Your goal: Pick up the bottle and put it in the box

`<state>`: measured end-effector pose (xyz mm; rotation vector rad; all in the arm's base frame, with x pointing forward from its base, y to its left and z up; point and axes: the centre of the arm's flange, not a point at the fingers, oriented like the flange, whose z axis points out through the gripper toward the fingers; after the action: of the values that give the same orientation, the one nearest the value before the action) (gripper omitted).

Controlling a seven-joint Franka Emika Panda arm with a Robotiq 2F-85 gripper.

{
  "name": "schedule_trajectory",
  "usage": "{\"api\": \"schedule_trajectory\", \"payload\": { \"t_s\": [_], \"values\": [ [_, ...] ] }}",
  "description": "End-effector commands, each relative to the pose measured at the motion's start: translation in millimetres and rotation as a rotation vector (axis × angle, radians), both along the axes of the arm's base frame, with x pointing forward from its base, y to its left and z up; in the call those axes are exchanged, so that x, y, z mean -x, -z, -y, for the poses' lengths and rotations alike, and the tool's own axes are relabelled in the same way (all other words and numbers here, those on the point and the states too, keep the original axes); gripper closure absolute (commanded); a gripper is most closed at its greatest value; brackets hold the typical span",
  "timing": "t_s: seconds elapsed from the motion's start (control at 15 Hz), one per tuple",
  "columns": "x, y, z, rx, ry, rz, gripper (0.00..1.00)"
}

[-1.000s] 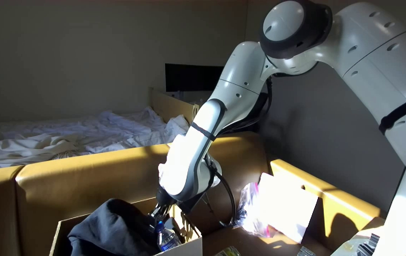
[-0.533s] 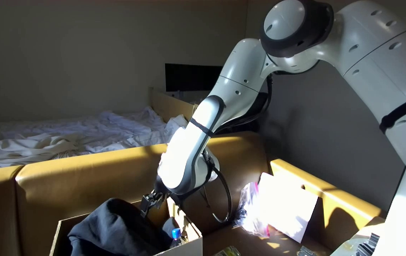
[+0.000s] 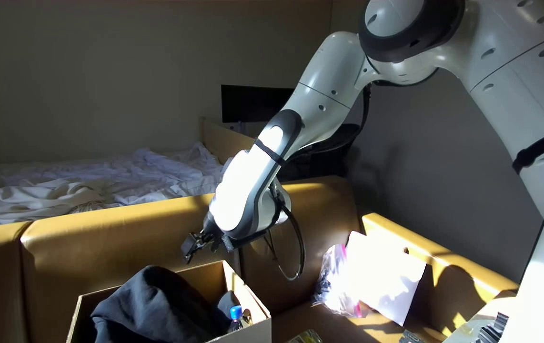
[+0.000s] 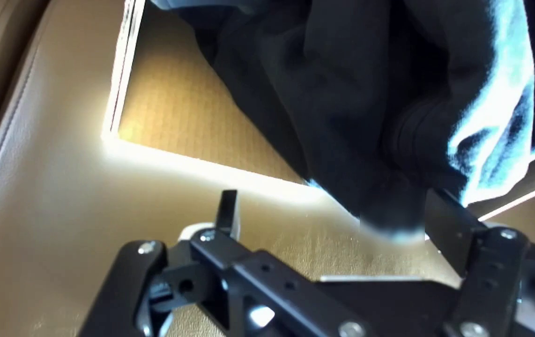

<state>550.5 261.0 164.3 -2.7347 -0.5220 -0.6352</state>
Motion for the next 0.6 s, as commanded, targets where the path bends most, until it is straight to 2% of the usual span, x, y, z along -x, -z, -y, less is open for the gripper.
{"api": "schedule_trajectory", "payload": {
  "t_s": [0.0,0.13,0.27,0.47,0.53],
  "values": [
    [11.7,-40.7,10.0,0.003,0.031,0.014,0.00],
    [16.9,-60.6,17.4,0.000,0.044,0.013,0.00],
    [26.2,-80.7,31.0,0.034,0.063,0.027,0.00],
    [39.5,-106.8,74.2,0.157,0.112,-0.012,0.00],
    [47.3,-116.2,96.2,0.197,0.127,-0.062,0.00]
  ]
}}
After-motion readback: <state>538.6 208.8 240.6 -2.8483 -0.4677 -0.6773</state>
